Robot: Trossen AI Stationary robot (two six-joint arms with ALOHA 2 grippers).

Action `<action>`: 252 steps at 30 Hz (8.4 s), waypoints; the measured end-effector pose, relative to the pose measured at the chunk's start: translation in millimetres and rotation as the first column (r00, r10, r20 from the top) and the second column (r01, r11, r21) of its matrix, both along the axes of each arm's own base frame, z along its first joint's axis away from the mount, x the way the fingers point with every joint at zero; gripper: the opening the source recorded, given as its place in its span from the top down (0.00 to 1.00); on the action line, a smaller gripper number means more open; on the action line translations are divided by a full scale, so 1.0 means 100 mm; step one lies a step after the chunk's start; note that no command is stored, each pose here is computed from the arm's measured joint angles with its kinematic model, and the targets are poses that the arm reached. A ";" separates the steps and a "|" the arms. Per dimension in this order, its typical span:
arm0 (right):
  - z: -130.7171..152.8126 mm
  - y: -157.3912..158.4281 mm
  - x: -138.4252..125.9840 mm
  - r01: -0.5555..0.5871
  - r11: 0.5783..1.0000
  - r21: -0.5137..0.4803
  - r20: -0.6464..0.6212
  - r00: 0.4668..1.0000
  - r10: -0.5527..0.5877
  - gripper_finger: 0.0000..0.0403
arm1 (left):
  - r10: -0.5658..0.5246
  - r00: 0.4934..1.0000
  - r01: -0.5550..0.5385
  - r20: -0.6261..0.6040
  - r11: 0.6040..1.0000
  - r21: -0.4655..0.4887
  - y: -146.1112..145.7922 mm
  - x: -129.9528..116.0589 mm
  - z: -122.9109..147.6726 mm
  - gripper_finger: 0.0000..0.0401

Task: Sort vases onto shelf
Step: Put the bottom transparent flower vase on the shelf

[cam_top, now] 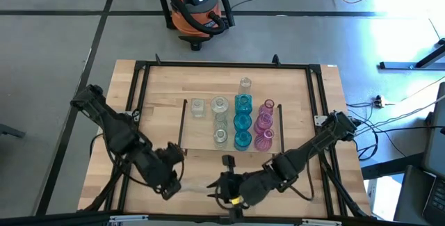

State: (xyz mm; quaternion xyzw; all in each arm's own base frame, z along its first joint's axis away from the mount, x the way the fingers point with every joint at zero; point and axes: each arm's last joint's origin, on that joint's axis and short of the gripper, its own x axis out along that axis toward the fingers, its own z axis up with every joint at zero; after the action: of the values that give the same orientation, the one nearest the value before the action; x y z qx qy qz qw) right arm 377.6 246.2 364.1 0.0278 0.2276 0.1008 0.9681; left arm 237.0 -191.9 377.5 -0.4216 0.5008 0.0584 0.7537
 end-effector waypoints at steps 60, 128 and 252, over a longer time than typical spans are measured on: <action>0.05 -0.65 0.45 -0.073 0.996 0.045 0.073 0.995 0.070 0.68 | -0.087 0.961 0.081 0.263 0.996 0.033 0.44 0.19 0.52 0.86; 0.55 -1.20 0.65 0.440 0.882 0.171 0.521 0.719 -0.460 0.68 | -0.010 0.697 -0.641 0.717 0.441 0.629 0.20 -0.32 0.94 0.45; 1.12 -0.84 -0.55 0.779 0.611 -0.140 0.445 0.600 -0.664 0.56 | -0.138 0.733 -0.552 0.666 0.453 0.700 0.00 0.00 -0.06 0.53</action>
State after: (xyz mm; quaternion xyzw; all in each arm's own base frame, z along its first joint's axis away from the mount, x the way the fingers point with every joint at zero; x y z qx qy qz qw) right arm 322.5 161.9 476.6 -0.0571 0.0334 -0.3405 0.9379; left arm 237.1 -191.9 371.9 -0.0343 0.0491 0.2552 0.9650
